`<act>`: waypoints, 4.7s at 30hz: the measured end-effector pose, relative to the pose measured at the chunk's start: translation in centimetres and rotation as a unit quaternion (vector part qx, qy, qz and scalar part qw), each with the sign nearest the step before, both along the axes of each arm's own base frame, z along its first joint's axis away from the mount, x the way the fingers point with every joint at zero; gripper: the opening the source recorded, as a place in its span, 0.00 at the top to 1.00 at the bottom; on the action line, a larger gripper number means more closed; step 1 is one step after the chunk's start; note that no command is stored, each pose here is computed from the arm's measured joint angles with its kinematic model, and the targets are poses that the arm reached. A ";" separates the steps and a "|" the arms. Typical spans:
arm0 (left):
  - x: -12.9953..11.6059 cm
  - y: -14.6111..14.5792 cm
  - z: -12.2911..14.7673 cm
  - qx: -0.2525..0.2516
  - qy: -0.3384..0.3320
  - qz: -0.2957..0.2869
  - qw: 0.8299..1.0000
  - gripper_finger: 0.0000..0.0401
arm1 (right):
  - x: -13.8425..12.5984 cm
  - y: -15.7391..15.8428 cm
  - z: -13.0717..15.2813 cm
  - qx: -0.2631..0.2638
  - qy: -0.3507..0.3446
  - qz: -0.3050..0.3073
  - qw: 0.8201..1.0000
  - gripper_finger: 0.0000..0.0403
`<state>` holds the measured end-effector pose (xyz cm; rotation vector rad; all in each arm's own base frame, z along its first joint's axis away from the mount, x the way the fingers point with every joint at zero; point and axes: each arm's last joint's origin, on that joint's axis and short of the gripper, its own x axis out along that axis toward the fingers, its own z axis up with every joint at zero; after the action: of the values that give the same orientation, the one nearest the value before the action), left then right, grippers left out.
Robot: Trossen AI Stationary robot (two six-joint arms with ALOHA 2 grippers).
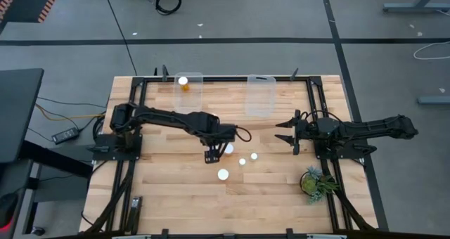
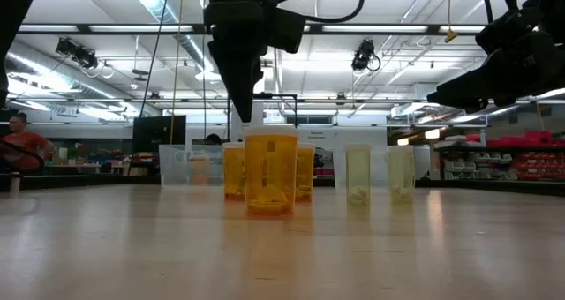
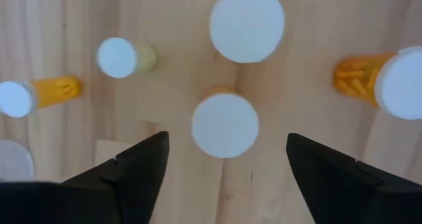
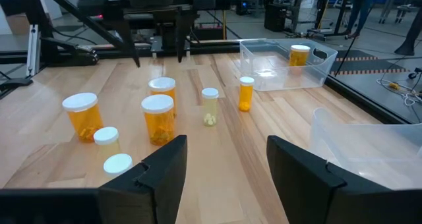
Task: Pick and place medicine bottles into bin by pill shape (circle, oval)
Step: Put the orange capsule bottle into the left transparent bin
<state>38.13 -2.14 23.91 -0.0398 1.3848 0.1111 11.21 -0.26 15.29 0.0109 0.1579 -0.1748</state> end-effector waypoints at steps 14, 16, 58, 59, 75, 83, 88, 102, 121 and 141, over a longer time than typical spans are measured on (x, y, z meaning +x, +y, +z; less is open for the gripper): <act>1.1 -0.4 -3.4 0.005 0.045 -0.020 0.999 0.13 | 0.0 0.0 -0.2 0.000 0.010 0.000 1.000 0.46; 1.4 -0.4 -3.9 0.006 0.042 -0.022 0.999 0.13 | 0.0 0.0 -0.2 0.000 0.010 0.000 1.000 0.46; 1.6 -0.3 -5.5 0.017 0.075 -0.025 0.997 0.46 | -0.1 0.0 -0.4 -0.001 0.020 0.000 1.000 0.46; 1.5 -0.3 -5.5 0.017 0.078 -0.025 0.997 0.47 | -0.1 0.0 -0.4 -0.001 0.021 0.000 1.000 0.46; 0.9 1.0 -5.2 0.016 0.107 -0.009 0.994 0.48 | -0.1 0.0 -0.4 -0.001 0.020 0.000 1.000 0.46; 0.2 1.7 -2.6 0.014 0.075 0.004 0.997 0.46 | -0.1 0.0 -0.4 -0.001 0.020 0.000 1.000 0.46; -0.5 2.4 -0.8 0.012 0.053 0.019 0.998 0.47 | -0.1 0.0 -0.4 -0.001 0.020 0.000 1.000 0.46; -2.7 5.2 3.6 0.010 -0.004 0.065 0.998 0.46 | -0.1 0.0 -0.4 -0.001 0.020 0.000 1.000 0.46; -5.1 13.4 5.4 0.030 -0.036 0.149 0.988 0.46 | -0.1 0.0 -0.4 -0.001 0.020 0.000 1.000 0.46; -7.5 21.3 5.8 0.075 -0.088 0.269 0.956 0.45 | -0.1 0.0 -0.4 -0.001 0.020 0.000 1.000 0.46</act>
<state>30.63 19.13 29.68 -0.2938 1.1549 0.6522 11.16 -0.26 14.92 0.0062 0.1980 -0.1750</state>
